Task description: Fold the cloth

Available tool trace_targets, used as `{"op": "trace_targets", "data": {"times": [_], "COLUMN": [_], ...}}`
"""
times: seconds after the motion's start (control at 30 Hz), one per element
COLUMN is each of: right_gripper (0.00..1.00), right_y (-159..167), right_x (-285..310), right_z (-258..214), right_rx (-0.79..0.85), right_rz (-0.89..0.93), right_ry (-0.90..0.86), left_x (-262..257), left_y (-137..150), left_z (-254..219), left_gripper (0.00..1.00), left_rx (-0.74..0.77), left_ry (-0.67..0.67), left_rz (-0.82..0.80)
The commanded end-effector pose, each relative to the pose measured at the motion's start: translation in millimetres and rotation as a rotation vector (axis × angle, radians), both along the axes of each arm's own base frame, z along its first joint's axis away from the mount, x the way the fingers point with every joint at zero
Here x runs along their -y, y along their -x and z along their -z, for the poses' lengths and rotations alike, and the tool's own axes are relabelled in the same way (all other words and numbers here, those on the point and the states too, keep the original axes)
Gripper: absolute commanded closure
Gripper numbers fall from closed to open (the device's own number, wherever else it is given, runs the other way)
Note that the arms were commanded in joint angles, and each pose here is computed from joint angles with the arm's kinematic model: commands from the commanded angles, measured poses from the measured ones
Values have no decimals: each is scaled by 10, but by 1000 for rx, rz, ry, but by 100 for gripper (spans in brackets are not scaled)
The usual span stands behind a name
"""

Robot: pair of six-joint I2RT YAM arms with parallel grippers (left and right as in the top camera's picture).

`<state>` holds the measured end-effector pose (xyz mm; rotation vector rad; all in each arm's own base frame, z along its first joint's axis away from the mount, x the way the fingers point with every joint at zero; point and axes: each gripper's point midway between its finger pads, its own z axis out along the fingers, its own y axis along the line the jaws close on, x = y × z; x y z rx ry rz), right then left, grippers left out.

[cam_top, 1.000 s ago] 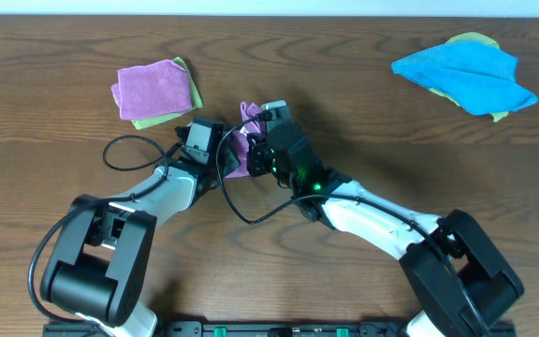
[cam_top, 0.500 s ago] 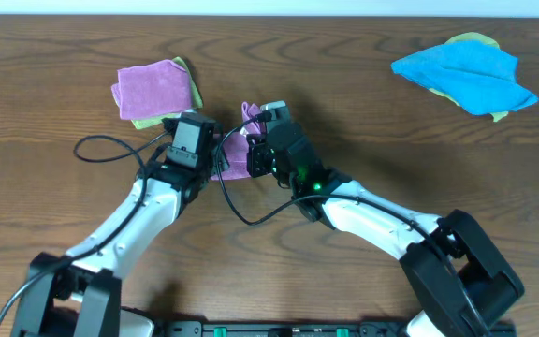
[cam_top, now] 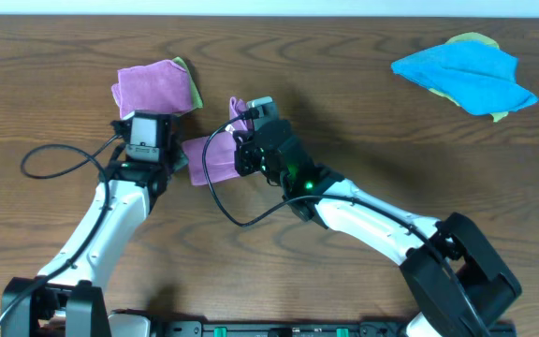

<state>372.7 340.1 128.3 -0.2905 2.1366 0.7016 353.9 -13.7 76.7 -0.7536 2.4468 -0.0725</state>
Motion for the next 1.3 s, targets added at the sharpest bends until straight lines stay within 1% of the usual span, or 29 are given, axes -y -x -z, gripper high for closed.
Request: {"op": "trace_targets", "data": {"times": [0.0, 0.17, 0.3, 0.6, 0.77, 0.9, 0.97, 1.07, 1.27], "right_gripper": [99, 99, 99, 99, 99, 99, 99, 99, 99], "right_y": [20, 51, 97, 120, 120, 120, 119, 117, 92], "right_x": [-86, -130, -210, -224, -224, -224, -224, -224, -250], "right_z": [82, 83, 45, 58, 58, 58, 55, 54, -10], "right_rx": [-5, -3, 36, 34, 34, 34, 35, 36, 49], "right_rz": [-25, -37, -75, -75, -75, -75, -75, -74, -74], "right_ry": [18, 19, 51, 58, 58, 58, 58, 57, 44], "left_x": [-70, -126, -193, -119, -40, 83, 89, 148, 193], "left_y": [-38, 18, 81, 122, 78, -42, -71, -112, -104], "left_z": [-118, -4, 151, 569, 693, 670, 665, 670, 818], "left_gripper": [94, 94, 94, 94, 94, 94, 94, 94, 94], "left_rx": [18, -27, -86, -182, -187, -146, -132, -123, -154], "left_ry": [-32, -49, -44, 44, 114, 190, 208, 243, 274], "left_rz": [-1, -16, -42, -129, -173, -158, -182, -174, -189]}}
